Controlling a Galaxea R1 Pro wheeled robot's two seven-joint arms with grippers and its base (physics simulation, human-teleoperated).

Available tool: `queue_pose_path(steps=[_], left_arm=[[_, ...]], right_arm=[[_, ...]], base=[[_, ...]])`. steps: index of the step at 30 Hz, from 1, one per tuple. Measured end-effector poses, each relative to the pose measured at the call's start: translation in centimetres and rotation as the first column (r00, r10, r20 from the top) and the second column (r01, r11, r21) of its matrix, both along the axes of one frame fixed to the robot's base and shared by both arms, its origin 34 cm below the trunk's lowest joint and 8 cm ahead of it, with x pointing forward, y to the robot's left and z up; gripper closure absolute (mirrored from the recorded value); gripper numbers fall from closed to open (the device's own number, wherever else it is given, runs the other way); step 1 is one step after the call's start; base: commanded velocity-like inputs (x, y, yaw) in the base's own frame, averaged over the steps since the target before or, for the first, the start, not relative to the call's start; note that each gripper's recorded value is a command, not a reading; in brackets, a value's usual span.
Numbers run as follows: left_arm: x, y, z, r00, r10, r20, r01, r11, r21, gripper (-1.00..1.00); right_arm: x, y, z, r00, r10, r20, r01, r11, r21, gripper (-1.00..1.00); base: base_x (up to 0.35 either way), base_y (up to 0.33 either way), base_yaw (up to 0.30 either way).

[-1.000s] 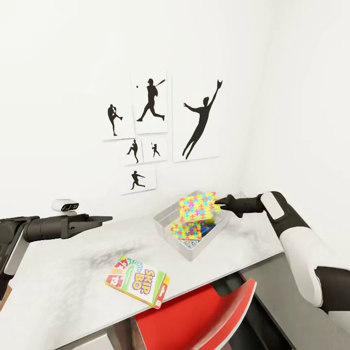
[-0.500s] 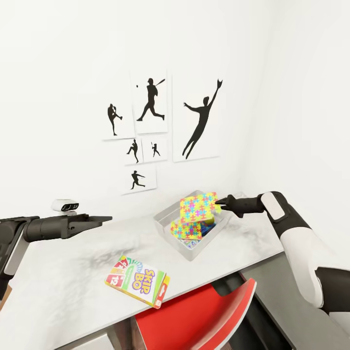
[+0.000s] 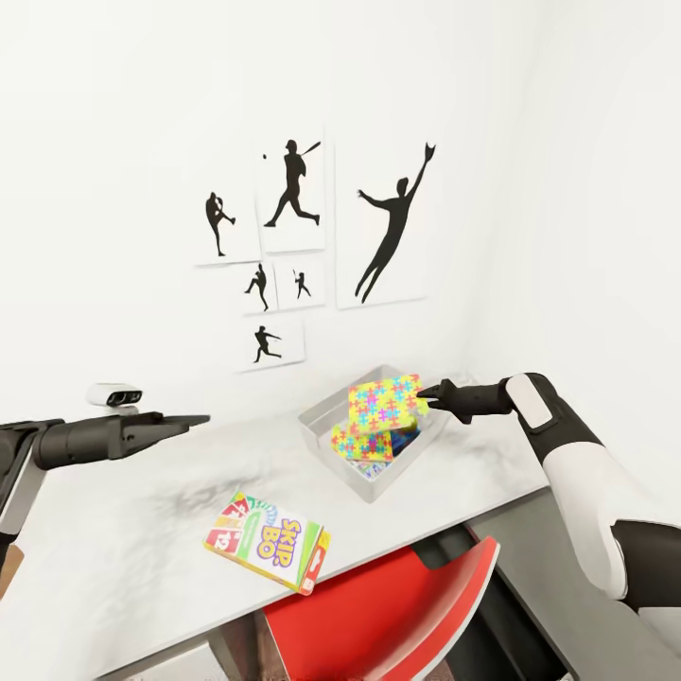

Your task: Put all the toys in the child's room - the three board games (two on the bed and one on the table), the two jigsaw puzzles on the table, and the tennis ball on the table - inside the toy box on the table in the child's room.

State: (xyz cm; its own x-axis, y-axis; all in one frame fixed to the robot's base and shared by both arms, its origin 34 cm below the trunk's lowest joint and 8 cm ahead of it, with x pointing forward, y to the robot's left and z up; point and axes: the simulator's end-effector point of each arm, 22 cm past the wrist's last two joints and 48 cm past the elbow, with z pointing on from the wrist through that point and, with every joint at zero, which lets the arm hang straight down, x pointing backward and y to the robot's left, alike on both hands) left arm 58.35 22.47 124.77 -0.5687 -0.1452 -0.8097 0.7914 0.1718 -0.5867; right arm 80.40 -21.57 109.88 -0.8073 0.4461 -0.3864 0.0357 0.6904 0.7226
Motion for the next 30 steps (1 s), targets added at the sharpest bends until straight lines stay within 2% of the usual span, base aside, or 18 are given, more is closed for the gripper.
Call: queue_pose_path(steps=[8, 24, 30], left_arm=[[1.0, 2.0, 0.5, 0.998, 0.058, 0.001, -0.057, 0.998, -0.036, -1.00], [1.8, 2.3, -0.8, 0.997, 0.067, -0.023, -0.068, 0.997, -0.039, -1.00], [2.1, 2.4, -1.4, 0.997, 0.070, -0.034, -0.071, 0.997, -0.039, -1.00]], right_arm=[[0.1, 0.1, -1.0, 1.000, 0.001, -0.015, -0.001, 1.000, -0.001, 1.00], [0.4, 0.5, -2.8, 0.999, 0.004, -0.036, -0.004, 1.000, -0.003, 1.00], [0.9, 0.8, -3.8, 1.000, 0.012, -0.012, -0.013, 0.998, -0.060, 1.00]], base=[[0.000, 0.000, 0.000], [0.000, 0.000, 0.000], [0.000, 0.000, 0.000]])
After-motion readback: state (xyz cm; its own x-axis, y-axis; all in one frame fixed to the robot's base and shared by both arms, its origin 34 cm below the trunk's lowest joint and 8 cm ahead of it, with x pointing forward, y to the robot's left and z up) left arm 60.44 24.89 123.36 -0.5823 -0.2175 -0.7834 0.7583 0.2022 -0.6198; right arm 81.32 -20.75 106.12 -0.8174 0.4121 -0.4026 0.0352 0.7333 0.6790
